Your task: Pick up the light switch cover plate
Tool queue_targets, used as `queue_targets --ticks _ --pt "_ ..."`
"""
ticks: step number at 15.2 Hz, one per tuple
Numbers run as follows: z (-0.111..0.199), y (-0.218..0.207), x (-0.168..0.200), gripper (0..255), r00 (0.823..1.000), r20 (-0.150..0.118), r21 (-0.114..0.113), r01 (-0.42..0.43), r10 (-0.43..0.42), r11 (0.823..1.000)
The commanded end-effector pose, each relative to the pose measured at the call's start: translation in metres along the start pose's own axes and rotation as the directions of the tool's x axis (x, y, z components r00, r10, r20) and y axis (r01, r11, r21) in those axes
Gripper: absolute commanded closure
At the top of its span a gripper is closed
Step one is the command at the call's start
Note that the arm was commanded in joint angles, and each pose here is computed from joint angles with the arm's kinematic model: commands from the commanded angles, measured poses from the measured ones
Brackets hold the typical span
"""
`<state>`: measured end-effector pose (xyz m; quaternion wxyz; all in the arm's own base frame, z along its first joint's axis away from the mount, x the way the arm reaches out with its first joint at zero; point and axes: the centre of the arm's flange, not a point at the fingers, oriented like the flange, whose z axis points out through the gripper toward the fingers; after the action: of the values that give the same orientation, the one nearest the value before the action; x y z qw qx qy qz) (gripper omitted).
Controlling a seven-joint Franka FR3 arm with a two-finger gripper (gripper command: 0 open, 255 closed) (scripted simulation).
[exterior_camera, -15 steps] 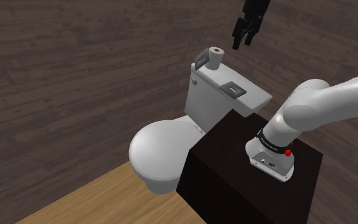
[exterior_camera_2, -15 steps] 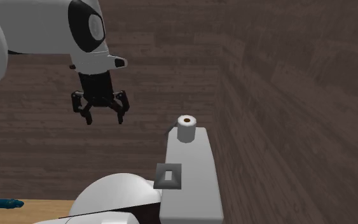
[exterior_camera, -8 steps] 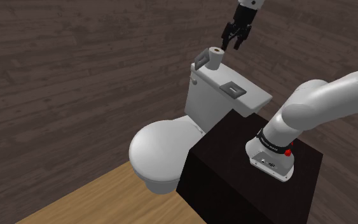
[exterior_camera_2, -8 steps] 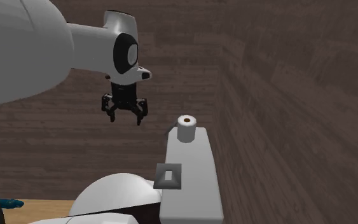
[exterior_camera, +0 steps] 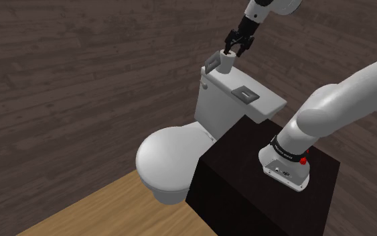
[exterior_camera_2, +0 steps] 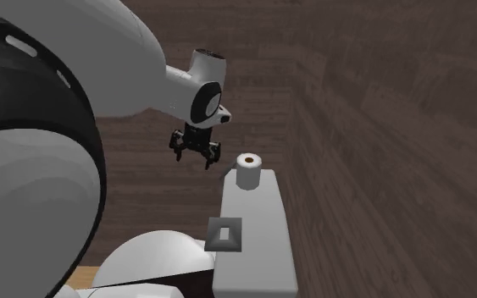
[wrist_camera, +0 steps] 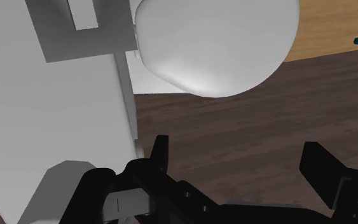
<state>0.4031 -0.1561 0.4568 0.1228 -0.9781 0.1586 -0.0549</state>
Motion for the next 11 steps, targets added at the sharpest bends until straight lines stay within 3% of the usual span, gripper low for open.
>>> queue_targets --ticks 1,6,11 --pt "0.014 0.016 0.014 0 0.999 -0.027 0.031 -0.034 0.035 0.999" --pt "0.047 0.060 0.052 0 0.990 -0.080 0.112 -0.110 0.120 0.988" --pt "0.081 0.104 0.088 0 0.970 -0.127 0.197 -0.180 0.207 0.964"
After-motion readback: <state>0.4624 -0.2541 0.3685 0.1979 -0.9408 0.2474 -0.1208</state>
